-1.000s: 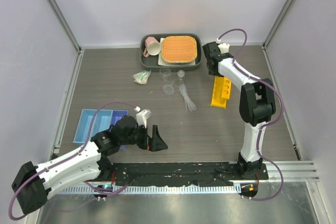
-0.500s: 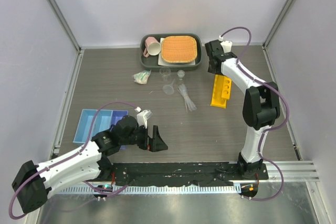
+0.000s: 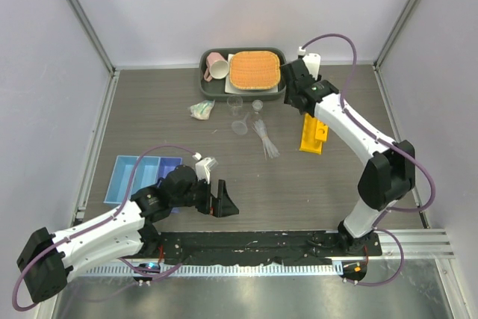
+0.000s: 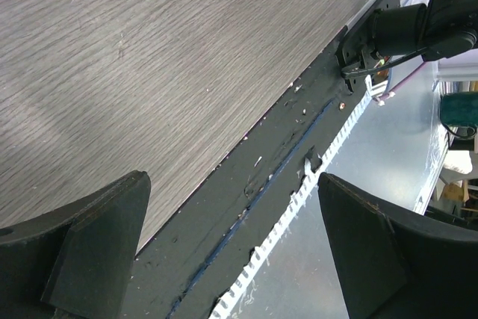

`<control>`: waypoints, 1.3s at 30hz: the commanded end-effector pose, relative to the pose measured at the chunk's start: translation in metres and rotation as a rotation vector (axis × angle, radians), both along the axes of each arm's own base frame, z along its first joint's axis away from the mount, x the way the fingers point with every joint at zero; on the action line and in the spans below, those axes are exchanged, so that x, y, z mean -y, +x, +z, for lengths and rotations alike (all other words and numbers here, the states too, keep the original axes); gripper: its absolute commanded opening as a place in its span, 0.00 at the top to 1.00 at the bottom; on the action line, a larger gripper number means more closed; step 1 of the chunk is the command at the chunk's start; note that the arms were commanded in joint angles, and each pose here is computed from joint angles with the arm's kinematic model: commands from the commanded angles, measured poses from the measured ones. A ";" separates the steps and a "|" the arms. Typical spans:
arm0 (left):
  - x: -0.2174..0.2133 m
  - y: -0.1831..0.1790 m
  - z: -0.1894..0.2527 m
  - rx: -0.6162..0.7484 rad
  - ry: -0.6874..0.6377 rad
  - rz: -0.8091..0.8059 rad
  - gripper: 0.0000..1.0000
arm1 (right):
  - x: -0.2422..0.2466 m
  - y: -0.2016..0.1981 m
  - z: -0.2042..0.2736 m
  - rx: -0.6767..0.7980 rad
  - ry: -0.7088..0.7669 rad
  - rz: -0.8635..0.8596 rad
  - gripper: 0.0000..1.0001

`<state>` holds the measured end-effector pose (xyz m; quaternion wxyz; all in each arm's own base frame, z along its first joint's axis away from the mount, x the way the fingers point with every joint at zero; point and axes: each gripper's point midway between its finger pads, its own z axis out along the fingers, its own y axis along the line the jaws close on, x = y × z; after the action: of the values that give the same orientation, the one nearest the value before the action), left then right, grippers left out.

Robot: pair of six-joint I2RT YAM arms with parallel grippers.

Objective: Organize the chemistry lab equipment

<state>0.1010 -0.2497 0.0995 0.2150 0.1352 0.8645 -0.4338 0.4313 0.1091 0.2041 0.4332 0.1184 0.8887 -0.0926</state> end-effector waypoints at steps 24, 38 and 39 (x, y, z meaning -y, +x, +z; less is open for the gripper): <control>0.003 0.001 0.009 0.041 0.004 -0.008 0.00 | -0.028 -0.040 -0.081 -0.143 0.061 0.113 0.46; 0.001 -0.001 0.005 0.048 0.027 -0.008 0.01 | -0.029 -0.022 -0.135 -0.232 -0.006 0.091 0.46; 0.001 -0.001 0.004 0.046 0.031 -0.009 0.00 | -0.028 -0.022 -0.137 -0.236 -0.009 0.087 0.47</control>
<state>0.0955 -0.2470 0.0915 0.2128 0.1429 0.8731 -0.4147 0.3907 0.1359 0.0540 0.2982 0.0489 0.9487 -0.0931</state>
